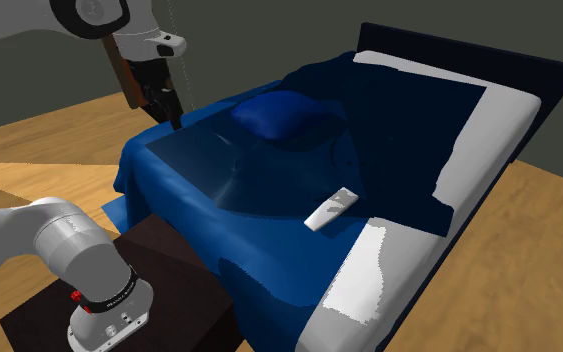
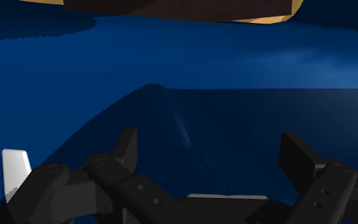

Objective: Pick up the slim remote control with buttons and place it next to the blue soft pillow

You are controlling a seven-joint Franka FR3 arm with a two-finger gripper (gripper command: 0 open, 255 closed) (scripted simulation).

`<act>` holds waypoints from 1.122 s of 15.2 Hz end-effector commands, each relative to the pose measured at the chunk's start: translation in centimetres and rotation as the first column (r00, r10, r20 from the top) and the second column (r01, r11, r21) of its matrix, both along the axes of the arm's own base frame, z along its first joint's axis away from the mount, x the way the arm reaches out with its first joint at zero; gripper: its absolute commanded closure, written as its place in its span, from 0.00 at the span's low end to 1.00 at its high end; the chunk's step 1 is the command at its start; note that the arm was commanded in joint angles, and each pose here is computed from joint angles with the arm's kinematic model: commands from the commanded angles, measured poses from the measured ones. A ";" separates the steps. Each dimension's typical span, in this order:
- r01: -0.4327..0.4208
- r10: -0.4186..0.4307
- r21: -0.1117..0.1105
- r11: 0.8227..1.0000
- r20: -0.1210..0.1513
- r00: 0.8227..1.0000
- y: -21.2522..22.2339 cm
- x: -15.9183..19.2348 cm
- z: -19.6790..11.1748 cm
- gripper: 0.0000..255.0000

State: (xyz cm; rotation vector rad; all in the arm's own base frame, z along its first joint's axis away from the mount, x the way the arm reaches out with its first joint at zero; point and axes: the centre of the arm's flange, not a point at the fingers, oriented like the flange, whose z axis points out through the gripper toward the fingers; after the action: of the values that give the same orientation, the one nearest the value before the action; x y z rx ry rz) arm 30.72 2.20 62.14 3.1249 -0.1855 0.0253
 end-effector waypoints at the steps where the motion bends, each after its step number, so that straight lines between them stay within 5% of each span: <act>1: 0.000 0.000 0.000 1.000 0.000 1.000 0.0 0.0 0.0 0.00; 17: 0.021 -0.021 0.008 1.000 -0.003 1.000 -15.6 10.1 -10.3 0.00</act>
State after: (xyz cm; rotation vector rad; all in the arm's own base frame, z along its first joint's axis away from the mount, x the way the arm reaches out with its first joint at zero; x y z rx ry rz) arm 40.28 -12.20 52.52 3.1309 -0.2180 0.0190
